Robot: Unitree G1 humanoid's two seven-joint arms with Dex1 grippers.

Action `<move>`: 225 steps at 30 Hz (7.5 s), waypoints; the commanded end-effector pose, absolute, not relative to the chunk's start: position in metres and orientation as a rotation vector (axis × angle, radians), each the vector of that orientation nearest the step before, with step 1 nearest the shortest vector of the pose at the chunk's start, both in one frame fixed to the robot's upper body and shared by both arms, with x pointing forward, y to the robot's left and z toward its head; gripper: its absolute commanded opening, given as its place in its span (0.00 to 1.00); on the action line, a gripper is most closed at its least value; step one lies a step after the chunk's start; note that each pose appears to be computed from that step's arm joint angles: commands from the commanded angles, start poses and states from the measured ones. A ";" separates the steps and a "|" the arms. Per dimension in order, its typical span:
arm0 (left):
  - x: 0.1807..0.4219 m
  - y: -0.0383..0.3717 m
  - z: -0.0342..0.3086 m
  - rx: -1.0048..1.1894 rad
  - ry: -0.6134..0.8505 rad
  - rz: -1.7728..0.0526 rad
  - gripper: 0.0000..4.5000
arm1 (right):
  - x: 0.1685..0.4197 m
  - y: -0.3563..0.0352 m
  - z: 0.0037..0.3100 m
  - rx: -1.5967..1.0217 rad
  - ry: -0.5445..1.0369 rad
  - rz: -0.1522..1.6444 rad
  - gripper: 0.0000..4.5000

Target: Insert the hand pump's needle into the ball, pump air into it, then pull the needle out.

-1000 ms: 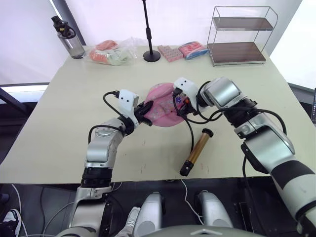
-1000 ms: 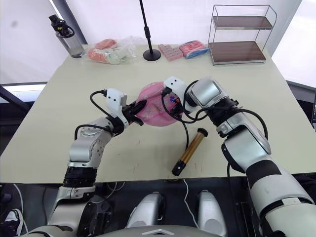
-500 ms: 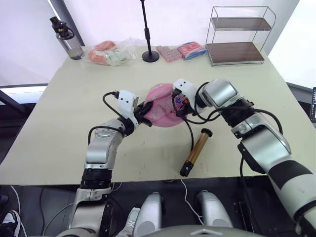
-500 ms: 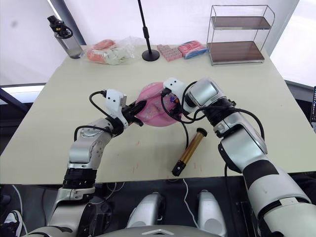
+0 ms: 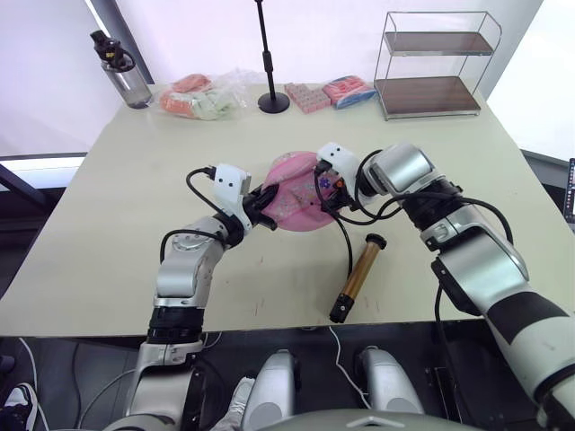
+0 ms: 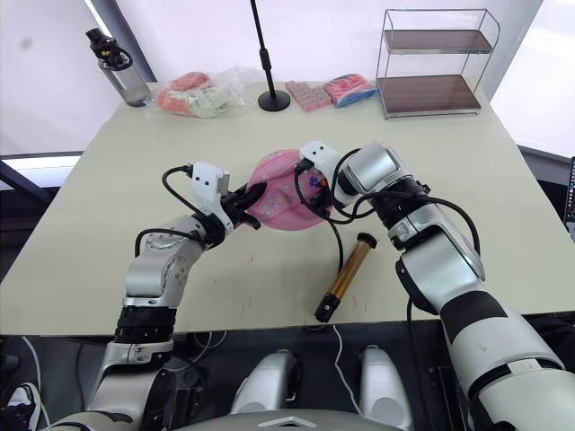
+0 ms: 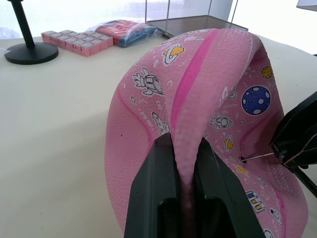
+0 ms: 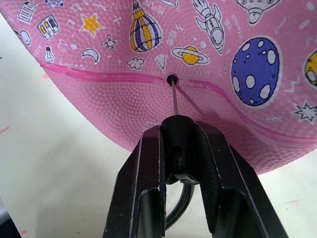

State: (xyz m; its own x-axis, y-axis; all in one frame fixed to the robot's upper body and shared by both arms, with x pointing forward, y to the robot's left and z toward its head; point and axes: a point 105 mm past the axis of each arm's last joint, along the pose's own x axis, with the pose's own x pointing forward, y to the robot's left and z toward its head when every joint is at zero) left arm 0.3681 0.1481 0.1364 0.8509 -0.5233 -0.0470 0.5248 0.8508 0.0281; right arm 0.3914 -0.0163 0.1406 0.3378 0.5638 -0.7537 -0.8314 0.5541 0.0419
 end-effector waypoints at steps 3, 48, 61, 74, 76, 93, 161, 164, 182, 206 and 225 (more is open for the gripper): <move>0.366 0.144 0.126 0.004 0.074 -0.565 0.00 | 0.396 -0.031 0.130 -0.414 0.831 0.872 0.07; 0.354 0.122 0.109 -0.053 0.141 -0.676 0.00 | 0.396 -0.008 0.129 -0.449 0.858 0.870 0.07; 0.356 0.117 0.099 -0.171 0.197 -0.687 0.00 | 0.396 0.028 0.142 -0.503 0.781 0.924 0.07; 0.351 0.105 0.089 -0.187 0.240 -0.737 0.00 | 0.396 0.047 0.149 -0.550 0.725 0.948 0.07; 0.348 0.102 0.088 -0.191 0.247 -0.752 0.00 | 0.396 0.050 0.151 -0.555 0.717 0.950 0.07; 0.339 0.094 0.083 -0.206 0.270 -0.789 0.00 | 0.385 0.065 0.152 -0.302 0.798 0.931 0.07; 0.352 0.121 0.071 -0.178 0.276 -0.707 0.00 | 0.368 -0.018 0.189 -0.540 0.358 1.201 0.32; 0.352 0.122 0.072 -0.175 0.277 -0.707 0.00 | 0.366 -0.030 0.187 -0.499 0.338 1.184 0.32; 0.352 0.122 0.073 -0.169 0.275 -0.704 0.00 | 0.372 -0.054 0.175 -0.391 0.348 1.092 0.42; 0.351 0.123 0.071 -0.170 0.281 -0.702 0.00 | 0.373 -0.056 0.157 -0.366 0.398 1.088 0.45; 0.350 0.121 0.069 -0.177 0.283 -0.702 0.00 | 0.378 -0.040 0.162 -0.377 0.396 1.110 0.45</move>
